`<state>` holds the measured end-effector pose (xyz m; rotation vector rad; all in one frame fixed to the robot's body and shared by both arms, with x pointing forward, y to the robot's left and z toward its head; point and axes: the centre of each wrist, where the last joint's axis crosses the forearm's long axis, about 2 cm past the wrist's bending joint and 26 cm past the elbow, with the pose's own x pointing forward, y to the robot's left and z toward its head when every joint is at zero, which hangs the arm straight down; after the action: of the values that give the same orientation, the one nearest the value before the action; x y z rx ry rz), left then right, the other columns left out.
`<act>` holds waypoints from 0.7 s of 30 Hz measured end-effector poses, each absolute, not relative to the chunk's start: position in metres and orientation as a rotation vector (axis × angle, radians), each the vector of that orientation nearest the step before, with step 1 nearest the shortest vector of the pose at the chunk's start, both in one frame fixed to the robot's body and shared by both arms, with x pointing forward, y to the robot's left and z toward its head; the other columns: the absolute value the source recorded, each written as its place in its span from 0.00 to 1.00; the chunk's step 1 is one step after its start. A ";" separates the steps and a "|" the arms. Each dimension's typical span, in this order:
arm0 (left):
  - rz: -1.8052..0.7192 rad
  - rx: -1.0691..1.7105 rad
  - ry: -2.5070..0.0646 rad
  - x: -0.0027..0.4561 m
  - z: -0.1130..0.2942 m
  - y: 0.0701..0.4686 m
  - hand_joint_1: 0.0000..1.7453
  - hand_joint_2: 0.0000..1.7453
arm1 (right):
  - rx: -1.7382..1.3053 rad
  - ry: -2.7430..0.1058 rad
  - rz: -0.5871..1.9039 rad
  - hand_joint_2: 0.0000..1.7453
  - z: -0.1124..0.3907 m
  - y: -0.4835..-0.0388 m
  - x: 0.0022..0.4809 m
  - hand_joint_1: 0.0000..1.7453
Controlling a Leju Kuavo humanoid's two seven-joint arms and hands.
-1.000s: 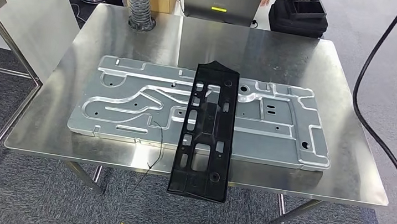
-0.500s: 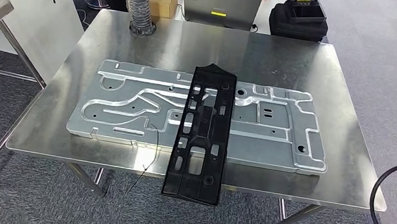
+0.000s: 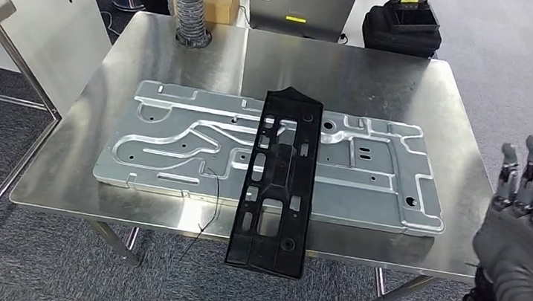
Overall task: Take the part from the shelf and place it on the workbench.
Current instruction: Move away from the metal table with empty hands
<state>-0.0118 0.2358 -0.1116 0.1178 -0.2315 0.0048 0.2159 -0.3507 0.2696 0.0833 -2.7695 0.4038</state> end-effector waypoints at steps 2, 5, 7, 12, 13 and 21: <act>0.005 0.118 -0.232 -0.012 -0.112 0.236 0.00 0.00 | 0.146 -2.739 0.328 0.00 0.256 -0.331 0.216 0.00; 0.005 0.118 -0.232 -0.011 -0.112 0.235 0.00 0.00 | 0.246 -2.665 0.249 0.00 0.238 -0.301 0.216 0.00; 0.007 0.118 -0.232 -0.011 -0.112 0.235 0.00 0.00 | 0.299 -2.616 0.214 0.00 0.228 -0.281 0.217 0.00; 0.012 0.119 -0.231 -0.011 -0.112 0.236 0.00 0.00 | 0.401 -2.495 0.172 0.00 0.198 -0.229 0.217 0.00; 0.012 0.120 -0.231 -0.011 -0.112 0.236 0.00 0.00 | 0.410 -2.483 0.170 0.00 0.194 -0.219 0.216 0.00; 0.014 0.119 -0.230 -0.007 -0.112 0.238 0.00 0.00 | 0.460 -2.442 0.191 0.00 0.180 -0.159 0.203 0.00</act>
<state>-0.0072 0.2379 -0.1118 0.1188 -0.2303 0.0136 0.2028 -0.1587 0.1798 0.4603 -2.4421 0.1911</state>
